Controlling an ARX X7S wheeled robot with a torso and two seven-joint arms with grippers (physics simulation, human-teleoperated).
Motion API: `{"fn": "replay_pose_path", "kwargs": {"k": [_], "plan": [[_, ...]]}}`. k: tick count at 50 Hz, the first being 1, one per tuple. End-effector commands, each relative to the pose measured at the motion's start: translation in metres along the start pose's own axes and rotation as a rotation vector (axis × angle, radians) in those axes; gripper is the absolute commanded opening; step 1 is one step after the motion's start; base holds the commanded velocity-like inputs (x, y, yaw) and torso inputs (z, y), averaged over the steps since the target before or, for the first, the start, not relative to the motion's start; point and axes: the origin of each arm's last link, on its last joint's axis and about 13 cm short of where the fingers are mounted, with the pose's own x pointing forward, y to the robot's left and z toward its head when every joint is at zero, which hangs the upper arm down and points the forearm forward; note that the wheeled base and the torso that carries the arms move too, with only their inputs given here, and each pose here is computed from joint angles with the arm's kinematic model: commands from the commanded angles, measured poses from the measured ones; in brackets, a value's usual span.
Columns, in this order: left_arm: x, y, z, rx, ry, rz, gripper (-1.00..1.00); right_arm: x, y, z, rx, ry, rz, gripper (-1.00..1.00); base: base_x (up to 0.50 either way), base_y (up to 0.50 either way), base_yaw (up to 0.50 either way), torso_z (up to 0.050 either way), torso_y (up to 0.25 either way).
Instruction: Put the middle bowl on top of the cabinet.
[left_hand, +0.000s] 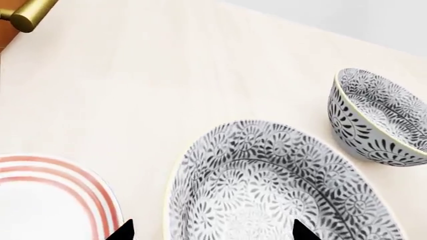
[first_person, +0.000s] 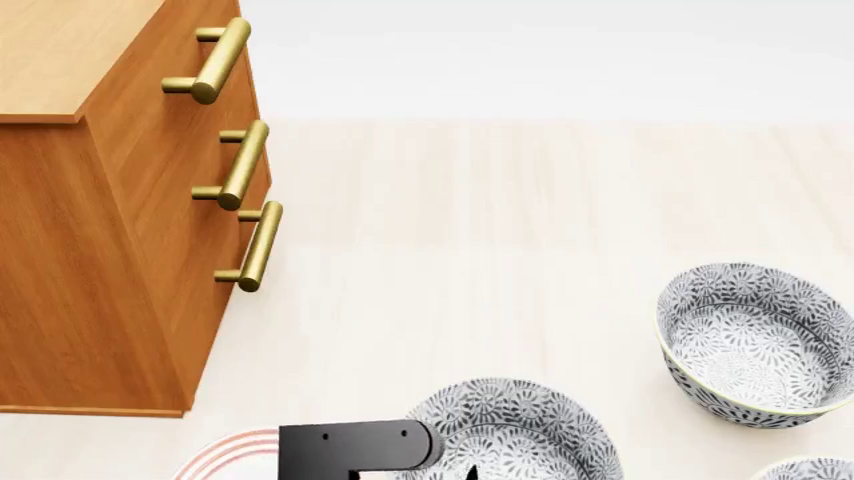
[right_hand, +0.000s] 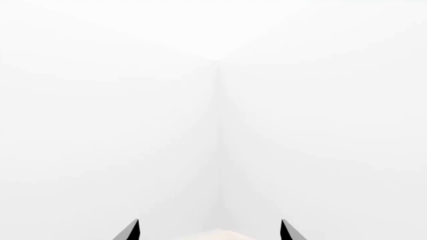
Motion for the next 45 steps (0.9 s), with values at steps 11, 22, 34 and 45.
{"fn": "replay_pose_path", "kwargs": {"k": [11, 22, 34, 45], "plan": [[0.006, 0.004, -0.007, -0.065, 0.041, -0.078, 1.0, 0.001, 0.0, 0.0, 0.002, -0.004, 0.001, 1.0, 0.0, 0.0, 0.0, 0.0, 0.0], [0.011, 0.008, -0.012, -0.082, 0.058, -0.068, 1.0, 0.0, -0.001, 0.0, 0.003, -0.007, 0.002, 1.0, 0.0, 0.0, 0.0, 0.0, 0.0], [0.013, 0.01, -0.02, -0.081, 0.075, -0.071, 1.0, 0.0, -0.001, 0.001, 0.0, -0.011, 0.007, 1.0, 0.0, 0.0, 0.0, 0.0, 0.0], [0.015, 0.012, -0.024, -0.101, 0.092, -0.09, 1.0, -0.001, -0.003, 0.004, -0.002, -0.015, 0.006, 1.0, 0.0, 0.0, 0.0, 0.0, 0.0]]}}
